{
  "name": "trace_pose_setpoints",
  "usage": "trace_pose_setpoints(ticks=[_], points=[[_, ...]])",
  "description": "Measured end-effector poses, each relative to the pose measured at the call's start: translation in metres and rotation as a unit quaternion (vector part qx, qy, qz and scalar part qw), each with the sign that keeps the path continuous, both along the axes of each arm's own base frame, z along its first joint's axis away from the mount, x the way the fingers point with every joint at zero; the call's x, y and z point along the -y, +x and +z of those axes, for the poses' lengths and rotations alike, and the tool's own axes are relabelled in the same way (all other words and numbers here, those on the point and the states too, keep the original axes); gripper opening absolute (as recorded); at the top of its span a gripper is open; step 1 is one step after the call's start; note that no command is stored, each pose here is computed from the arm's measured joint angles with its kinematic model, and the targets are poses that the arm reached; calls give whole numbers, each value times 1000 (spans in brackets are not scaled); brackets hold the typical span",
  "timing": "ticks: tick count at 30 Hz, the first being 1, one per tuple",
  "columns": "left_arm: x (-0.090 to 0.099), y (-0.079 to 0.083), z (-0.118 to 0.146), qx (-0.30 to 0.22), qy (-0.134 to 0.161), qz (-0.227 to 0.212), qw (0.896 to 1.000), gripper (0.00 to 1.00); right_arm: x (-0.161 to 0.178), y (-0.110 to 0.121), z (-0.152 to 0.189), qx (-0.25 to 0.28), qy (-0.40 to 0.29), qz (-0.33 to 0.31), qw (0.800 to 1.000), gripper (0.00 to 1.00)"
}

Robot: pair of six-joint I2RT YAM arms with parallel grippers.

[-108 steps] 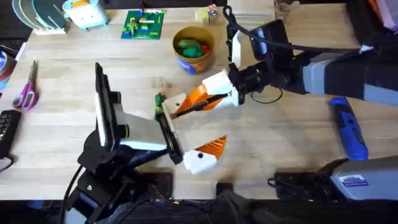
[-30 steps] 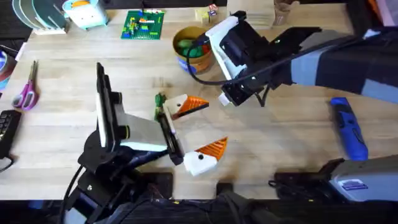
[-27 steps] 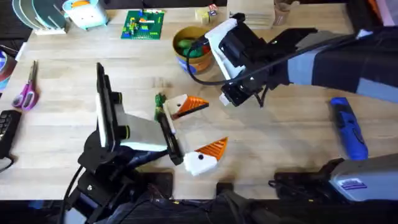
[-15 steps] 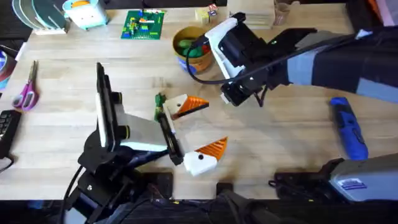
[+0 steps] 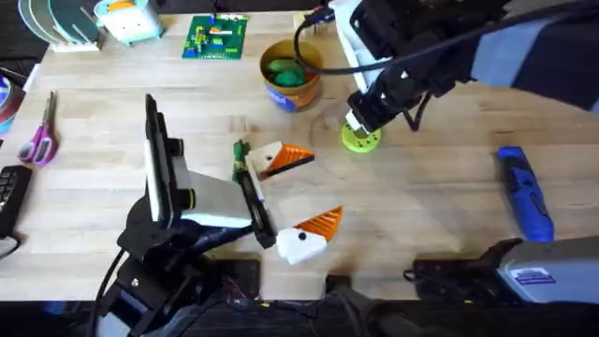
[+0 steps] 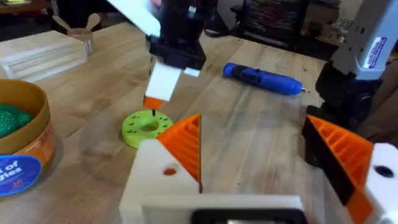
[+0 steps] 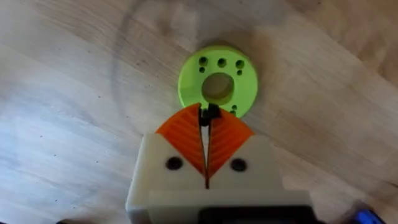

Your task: Pick up the gripper from the table and insert it into the empty holder that is missing its gripper. Then pick up a screw, insert it into the mounting hole, and use the screwdriver to tighten it. Finally, clean up the table by picking up the vegetable and placing it into the bucket.

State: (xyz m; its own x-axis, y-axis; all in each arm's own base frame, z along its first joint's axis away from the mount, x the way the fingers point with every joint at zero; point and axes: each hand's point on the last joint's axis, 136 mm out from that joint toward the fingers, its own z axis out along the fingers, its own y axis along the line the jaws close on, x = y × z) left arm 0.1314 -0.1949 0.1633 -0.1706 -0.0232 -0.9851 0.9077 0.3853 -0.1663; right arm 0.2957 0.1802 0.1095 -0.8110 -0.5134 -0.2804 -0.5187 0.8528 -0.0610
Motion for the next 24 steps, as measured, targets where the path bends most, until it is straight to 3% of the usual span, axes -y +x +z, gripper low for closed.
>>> trace_pose_setpoints(ticks=[8,14,24], points=[[0,0,0,0,0,0,1000,992,-29,5,100,59,66,26,996,7],[0,0,0,0,0,0,1000,992,-86,-21,159,69,170,84,979,7],[0,0,0,0,0,0,1000,992,-145,-90,158,15,201,166,965,7]])
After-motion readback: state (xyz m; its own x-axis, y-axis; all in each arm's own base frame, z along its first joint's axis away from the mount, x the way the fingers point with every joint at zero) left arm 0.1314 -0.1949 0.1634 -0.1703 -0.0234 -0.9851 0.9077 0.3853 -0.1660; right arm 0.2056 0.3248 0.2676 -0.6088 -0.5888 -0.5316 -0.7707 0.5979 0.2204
